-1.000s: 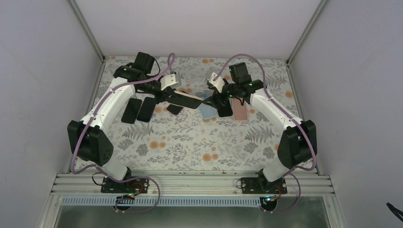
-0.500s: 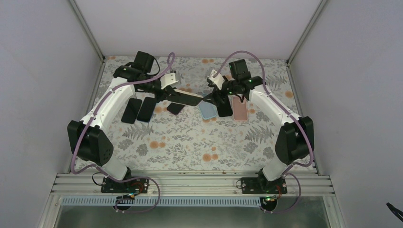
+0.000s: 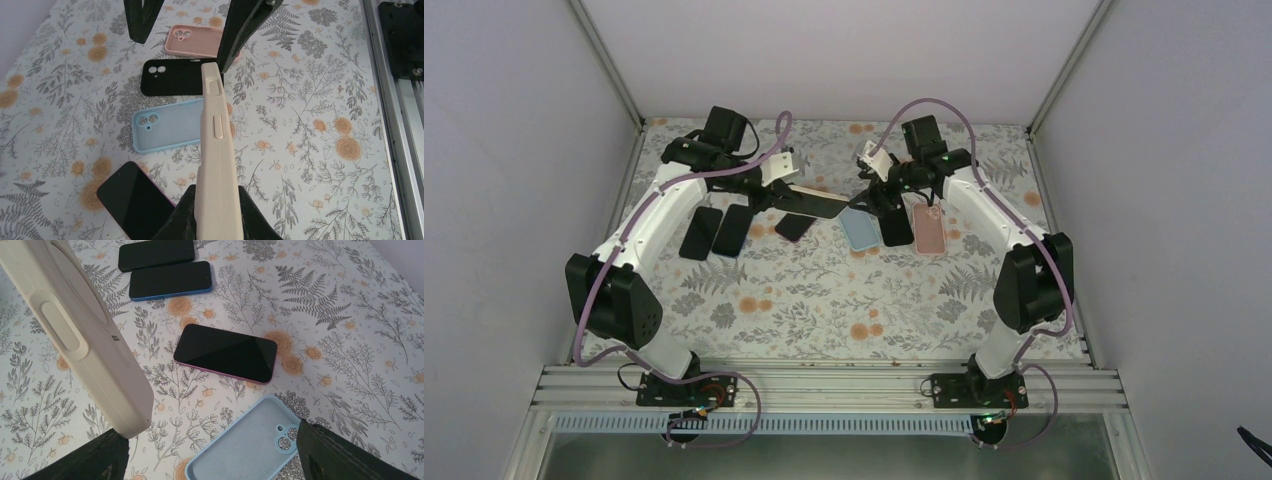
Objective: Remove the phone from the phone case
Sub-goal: Remove the phone case from the phone.
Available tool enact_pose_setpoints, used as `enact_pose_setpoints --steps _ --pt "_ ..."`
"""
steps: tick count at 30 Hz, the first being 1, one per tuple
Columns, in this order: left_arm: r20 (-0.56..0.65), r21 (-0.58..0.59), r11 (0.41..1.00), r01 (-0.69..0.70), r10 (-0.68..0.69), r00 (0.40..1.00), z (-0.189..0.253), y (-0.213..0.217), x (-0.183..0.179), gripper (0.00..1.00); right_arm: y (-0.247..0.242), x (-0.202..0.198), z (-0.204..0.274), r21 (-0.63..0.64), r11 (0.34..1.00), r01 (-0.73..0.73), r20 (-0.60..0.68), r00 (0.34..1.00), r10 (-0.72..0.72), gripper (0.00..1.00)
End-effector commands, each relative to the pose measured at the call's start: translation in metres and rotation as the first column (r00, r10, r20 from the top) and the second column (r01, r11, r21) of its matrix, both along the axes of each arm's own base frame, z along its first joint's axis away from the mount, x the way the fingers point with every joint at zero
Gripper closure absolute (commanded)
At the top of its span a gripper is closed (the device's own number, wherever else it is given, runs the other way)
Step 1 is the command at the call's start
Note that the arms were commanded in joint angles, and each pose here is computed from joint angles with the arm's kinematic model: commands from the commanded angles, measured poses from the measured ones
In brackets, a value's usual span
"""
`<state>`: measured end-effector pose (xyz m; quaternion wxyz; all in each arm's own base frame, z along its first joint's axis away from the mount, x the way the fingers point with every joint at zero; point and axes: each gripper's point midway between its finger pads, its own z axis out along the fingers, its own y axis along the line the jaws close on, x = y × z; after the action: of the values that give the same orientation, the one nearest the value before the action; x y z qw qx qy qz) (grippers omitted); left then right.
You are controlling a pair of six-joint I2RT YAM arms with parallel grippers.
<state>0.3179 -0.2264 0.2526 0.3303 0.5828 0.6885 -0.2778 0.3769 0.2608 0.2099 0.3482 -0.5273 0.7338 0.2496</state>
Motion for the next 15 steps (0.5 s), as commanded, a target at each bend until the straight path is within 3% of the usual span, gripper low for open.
enact_pose_setpoints --steps 1,15 --pt "-0.057 -0.101 0.987 0.122 -0.128 0.99 0.025 -0.012 -0.043 0.98 -0.018 0.046 0.019 -0.013 0.996 0.09 0.157 0.984 -0.087 0.15" --pt "-0.072 -0.087 0.986 0.145 -0.151 0.986 0.023 -0.011 -0.051 0.98 -0.028 0.067 0.024 -0.033 0.993 0.117 0.198 0.974 -0.108 0.15"
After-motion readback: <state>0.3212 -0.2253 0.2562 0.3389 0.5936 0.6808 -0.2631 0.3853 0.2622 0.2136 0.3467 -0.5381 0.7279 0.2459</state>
